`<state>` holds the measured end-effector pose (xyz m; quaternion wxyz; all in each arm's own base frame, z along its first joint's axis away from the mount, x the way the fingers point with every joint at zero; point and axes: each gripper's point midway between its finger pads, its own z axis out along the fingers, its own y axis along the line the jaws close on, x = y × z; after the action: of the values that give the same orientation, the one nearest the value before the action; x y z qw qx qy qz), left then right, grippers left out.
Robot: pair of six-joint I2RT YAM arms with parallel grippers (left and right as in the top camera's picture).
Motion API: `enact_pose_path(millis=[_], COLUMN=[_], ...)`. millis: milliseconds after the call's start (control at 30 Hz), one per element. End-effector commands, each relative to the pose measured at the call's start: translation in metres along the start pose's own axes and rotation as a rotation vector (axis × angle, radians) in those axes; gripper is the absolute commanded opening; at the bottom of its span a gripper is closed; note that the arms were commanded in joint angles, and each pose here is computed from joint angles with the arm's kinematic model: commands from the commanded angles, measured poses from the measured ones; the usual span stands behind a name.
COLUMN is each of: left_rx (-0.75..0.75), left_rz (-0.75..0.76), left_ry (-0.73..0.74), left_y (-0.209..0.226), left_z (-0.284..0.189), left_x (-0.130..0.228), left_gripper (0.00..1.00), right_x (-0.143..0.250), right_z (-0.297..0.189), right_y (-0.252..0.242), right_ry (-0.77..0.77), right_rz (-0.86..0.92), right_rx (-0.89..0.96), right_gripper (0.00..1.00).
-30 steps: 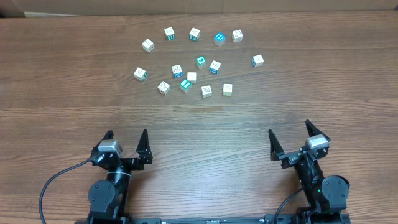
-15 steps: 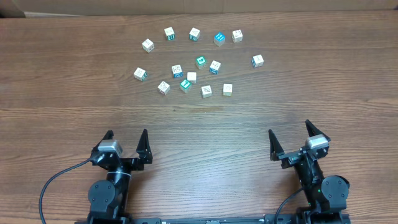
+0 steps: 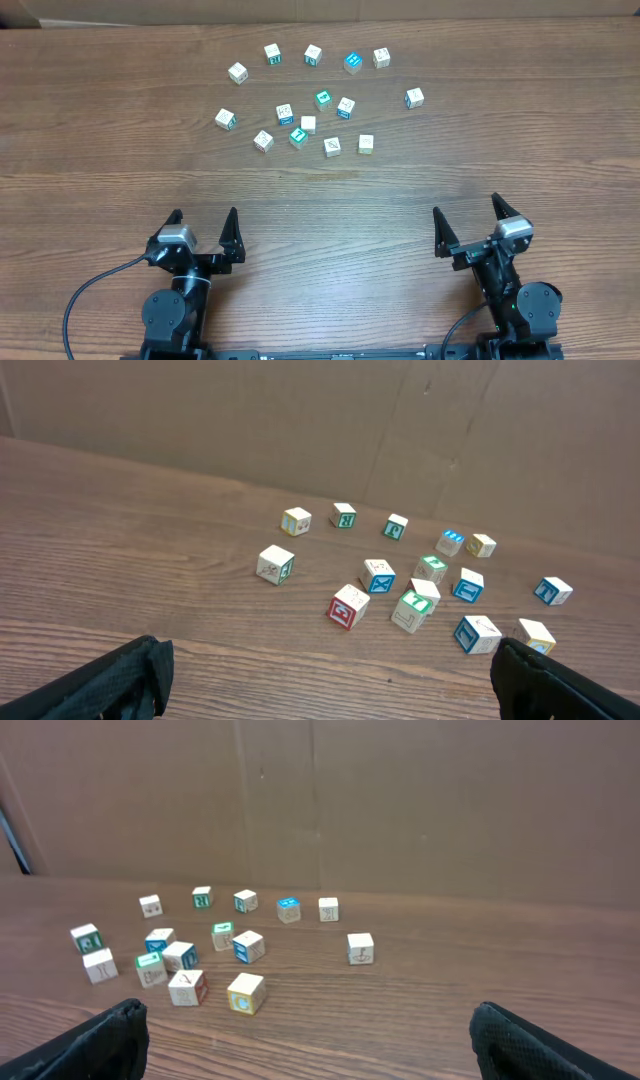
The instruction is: Form a circle
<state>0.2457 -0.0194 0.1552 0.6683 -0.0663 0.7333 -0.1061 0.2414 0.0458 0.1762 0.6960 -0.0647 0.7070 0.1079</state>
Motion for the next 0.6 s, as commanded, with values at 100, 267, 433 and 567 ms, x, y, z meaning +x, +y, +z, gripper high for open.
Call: enact_pose_path(millis=[100,267,433,567], left_rx=[0.013,0.013,0.014,0.014], left_rz=[0.027,0.027,0.027,0.027], left_ry=[-0.006,-0.006,-0.008,-0.008], left_y=[-0.003,-0.003,-0.003,-0.003], left_z=[0.0,0.0,-0.001,-0.001], left_x=[0.0,0.0,-0.001,-0.001], left_gripper=[1.0,0.99,1.0,0.99], right_x=[-0.015,-0.042,-0.09,-0.133], right_z=[-0.002,-0.01,-0.019,-0.022], right_y=[0.001,0.003,0.008,0.012], right_ry=[-0.039,-0.061,-0.097,-0.113], right_rz=[0.133,0.132,0.122,0.119], right_rx=[0.002,0.0,-0.002,-0.009], right_gripper=[1.0,1.0,1.0,1.0])
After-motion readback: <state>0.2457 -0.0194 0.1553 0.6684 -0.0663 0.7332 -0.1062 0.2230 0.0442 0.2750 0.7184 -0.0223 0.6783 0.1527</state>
